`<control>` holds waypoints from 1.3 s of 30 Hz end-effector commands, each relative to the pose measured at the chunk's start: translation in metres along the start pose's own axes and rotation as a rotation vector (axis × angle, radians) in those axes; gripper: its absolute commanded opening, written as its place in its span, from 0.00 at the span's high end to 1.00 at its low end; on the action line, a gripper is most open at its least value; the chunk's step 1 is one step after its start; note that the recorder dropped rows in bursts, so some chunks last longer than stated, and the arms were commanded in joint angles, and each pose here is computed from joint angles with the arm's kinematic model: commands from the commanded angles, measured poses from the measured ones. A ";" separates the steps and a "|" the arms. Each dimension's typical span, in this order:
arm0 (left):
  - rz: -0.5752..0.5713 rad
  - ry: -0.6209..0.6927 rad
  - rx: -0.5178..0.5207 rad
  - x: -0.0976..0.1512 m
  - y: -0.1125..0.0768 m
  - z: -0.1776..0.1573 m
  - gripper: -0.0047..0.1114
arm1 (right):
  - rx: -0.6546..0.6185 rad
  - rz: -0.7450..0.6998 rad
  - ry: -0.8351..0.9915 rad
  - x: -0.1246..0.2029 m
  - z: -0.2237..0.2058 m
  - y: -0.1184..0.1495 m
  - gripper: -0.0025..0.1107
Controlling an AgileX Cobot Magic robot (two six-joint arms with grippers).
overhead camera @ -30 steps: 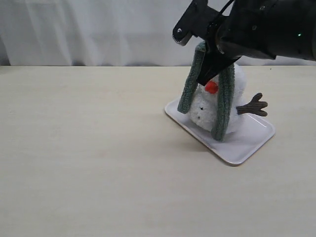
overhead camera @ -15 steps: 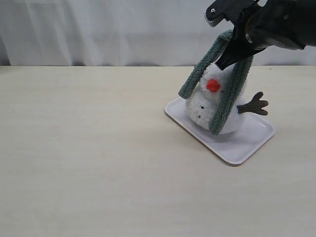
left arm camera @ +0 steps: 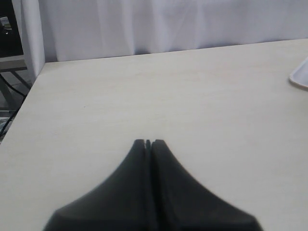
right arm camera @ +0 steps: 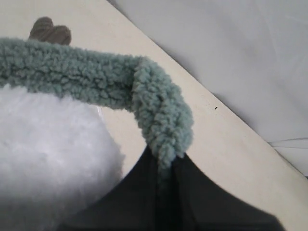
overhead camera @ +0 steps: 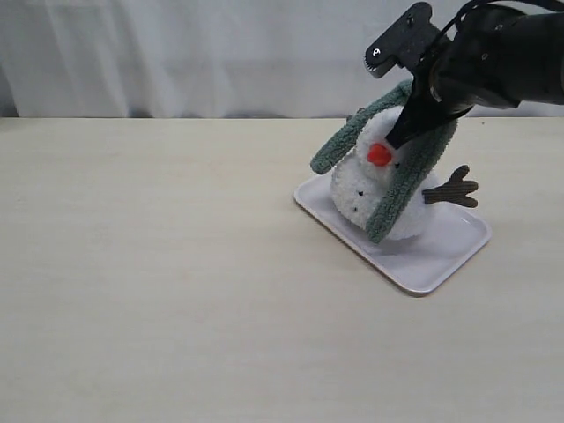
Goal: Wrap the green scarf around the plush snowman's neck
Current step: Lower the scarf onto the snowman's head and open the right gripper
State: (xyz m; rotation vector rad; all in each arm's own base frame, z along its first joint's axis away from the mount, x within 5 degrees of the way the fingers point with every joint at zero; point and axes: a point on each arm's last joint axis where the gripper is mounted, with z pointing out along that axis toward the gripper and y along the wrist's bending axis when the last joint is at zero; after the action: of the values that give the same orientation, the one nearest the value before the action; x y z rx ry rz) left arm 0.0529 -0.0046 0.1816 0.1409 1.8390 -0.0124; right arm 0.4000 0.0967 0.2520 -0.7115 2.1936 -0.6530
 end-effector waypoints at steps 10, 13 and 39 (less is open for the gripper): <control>-0.005 -0.007 -0.002 0.000 0.000 0.000 0.96 | -0.015 0.012 0.048 0.006 0.007 0.005 0.80; -0.005 -0.007 -0.002 0.000 0.000 0.000 0.96 | -0.025 0.052 0.050 0.003 0.006 0.003 0.64; -0.005 -0.007 -0.002 0.000 0.000 0.000 0.96 | -0.188 0.301 0.112 -0.021 -0.044 -0.025 0.61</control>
State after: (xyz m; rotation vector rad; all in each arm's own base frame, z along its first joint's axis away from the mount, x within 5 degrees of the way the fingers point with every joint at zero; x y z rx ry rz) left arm 0.0529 -0.0046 0.1816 0.1409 1.8390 -0.0124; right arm 0.3920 0.1035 0.2887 -0.4315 2.4472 -0.3957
